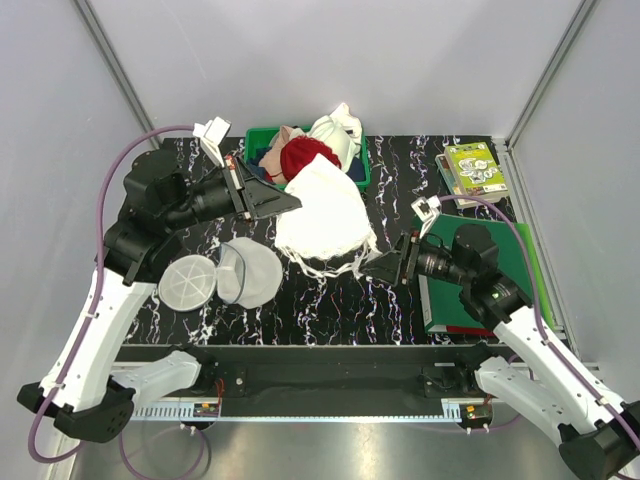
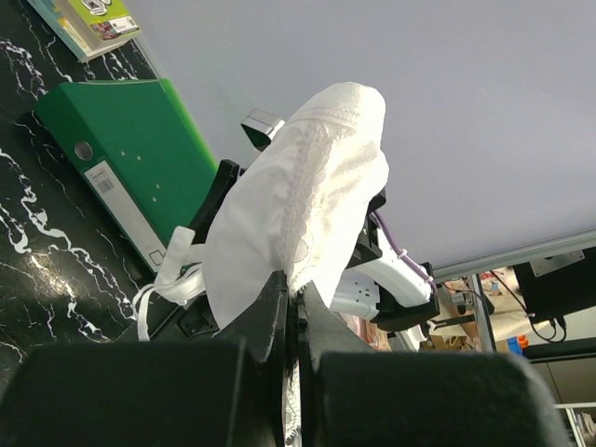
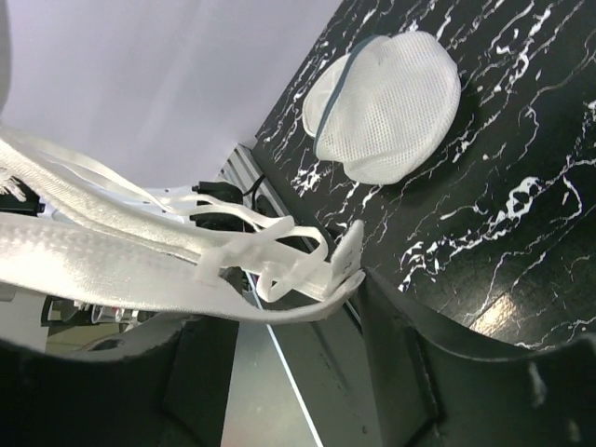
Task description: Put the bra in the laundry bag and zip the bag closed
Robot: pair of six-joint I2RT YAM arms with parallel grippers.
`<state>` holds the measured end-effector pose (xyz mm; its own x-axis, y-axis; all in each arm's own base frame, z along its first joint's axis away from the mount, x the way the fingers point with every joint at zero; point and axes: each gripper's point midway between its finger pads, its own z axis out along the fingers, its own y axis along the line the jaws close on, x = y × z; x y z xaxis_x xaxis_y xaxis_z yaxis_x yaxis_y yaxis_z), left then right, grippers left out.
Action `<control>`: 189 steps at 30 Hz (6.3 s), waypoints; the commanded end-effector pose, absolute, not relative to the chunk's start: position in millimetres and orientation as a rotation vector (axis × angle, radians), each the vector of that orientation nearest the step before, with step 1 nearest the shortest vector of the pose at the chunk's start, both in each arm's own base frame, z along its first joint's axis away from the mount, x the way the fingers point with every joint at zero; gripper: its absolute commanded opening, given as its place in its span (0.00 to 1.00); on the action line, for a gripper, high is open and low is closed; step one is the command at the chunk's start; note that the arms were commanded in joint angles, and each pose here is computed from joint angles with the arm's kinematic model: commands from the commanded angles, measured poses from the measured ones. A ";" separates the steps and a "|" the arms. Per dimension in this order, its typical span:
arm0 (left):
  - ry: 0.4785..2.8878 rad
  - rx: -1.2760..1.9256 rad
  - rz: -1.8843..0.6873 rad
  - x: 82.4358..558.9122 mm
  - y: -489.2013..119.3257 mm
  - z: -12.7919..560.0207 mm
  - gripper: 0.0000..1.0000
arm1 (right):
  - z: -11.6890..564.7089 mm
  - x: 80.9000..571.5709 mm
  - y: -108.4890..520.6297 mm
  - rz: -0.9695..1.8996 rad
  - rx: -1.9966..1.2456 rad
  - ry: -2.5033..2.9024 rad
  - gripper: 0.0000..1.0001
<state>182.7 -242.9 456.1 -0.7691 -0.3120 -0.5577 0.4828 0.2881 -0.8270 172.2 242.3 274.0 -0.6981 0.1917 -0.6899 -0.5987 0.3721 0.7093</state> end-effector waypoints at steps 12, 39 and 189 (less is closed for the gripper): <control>1.940 0.173 -1.340 221.1 -235.2 400.1 0.00 | 265.7 152.4 240.4 1.472 -0.296 2.049 0.00; 2.364 0.238 -1.191 232.4 -309.1 111.7 0.00 | 167.5 189.1 254.9 1.231 0.193 2.832 0.00; 2.551 -0.345 -0.342 224.5 -96.8 141.7 0.92 | 192.1 164.3 250.3 0.928 -0.185 2.491 0.00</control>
<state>207.0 -99.9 165.9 -0.8311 -0.2193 -0.5111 -0.0916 0.9604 -0.2631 149.9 265.9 187.4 -0.8814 -0.0518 -0.4696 -0.3642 0.7077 0.6054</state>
